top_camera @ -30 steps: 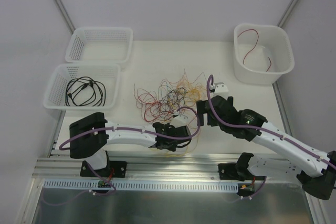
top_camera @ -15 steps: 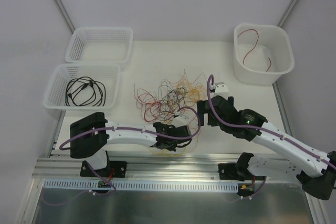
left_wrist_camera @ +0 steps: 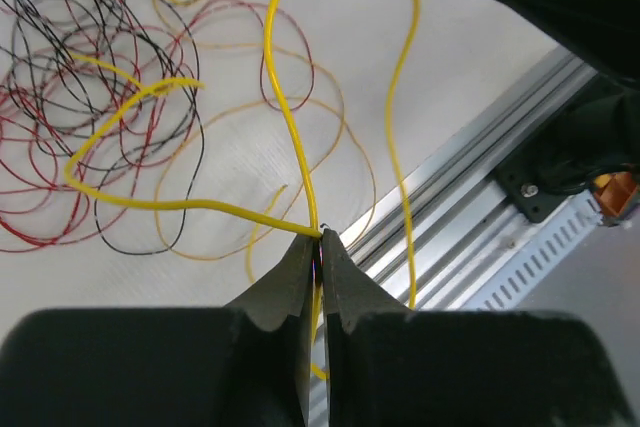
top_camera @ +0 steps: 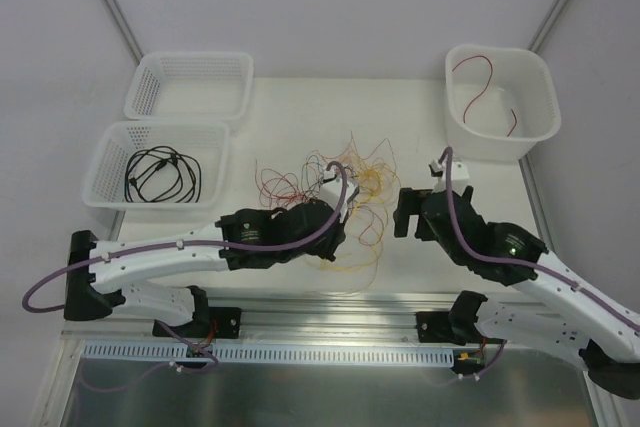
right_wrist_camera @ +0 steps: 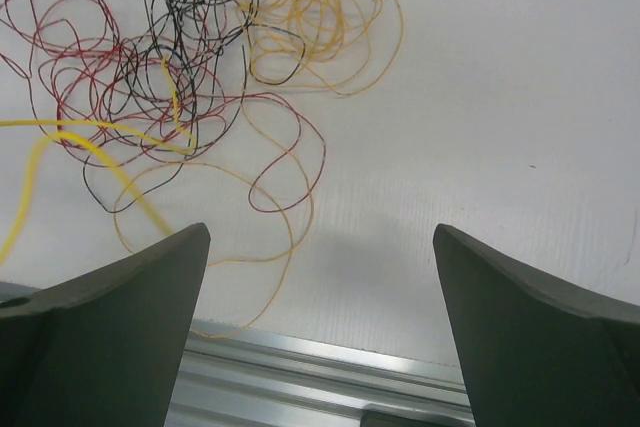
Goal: Untangle the cables
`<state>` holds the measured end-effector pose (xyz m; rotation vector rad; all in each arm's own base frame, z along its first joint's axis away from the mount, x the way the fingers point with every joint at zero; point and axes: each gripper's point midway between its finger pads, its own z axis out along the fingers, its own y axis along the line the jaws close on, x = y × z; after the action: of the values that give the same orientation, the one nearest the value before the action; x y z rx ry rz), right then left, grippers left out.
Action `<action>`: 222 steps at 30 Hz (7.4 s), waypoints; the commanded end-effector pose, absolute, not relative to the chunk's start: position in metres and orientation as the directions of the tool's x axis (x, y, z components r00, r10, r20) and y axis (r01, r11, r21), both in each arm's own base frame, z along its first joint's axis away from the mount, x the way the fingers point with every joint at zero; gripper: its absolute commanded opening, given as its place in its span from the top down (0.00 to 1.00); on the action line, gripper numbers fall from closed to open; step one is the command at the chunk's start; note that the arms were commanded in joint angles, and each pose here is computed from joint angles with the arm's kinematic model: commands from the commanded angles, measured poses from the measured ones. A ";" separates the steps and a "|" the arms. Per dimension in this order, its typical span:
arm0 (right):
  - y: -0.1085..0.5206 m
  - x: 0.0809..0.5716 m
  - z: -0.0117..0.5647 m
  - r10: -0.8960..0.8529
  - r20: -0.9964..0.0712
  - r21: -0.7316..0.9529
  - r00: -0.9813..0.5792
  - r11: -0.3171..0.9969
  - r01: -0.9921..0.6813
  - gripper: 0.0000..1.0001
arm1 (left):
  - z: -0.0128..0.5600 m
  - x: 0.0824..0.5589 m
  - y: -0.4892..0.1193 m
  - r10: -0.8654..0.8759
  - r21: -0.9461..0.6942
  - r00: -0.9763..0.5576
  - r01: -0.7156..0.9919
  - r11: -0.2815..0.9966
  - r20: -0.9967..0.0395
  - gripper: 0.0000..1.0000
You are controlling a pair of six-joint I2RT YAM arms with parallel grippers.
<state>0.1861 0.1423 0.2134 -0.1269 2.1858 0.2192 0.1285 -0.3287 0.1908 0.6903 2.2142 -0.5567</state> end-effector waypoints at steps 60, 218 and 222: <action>0.120 0.167 0.175 -0.041 -0.810 0.101 -0.585 0.973 -0.207 0.01 | 0.286 0.594 0.044 -0.495 -0.481 -0.298 -0.124 0.868 -0.816 0.27; 0.109 0.323 0.532 0.128 -0.986 0.090 0.108 0.948 -0.304 0.99 | 0.100 0.266 -0.194 0.194 -0.343 -0.867 0.375 0.861 -0.459 0.01; 0.074 0.286 0.547 0.152 -0.968 0.113 0.200 0.974 -0.195 0.99 | 0.101 0.266 -0.193 0.192 -0.342 -0.865 0.374 0.862 -0.463 0.01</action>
<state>0.2938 0.1016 0.5438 -0.1643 1.3752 0.3241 0.2624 -0.1891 0.0823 0.3934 2.6727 -0.5864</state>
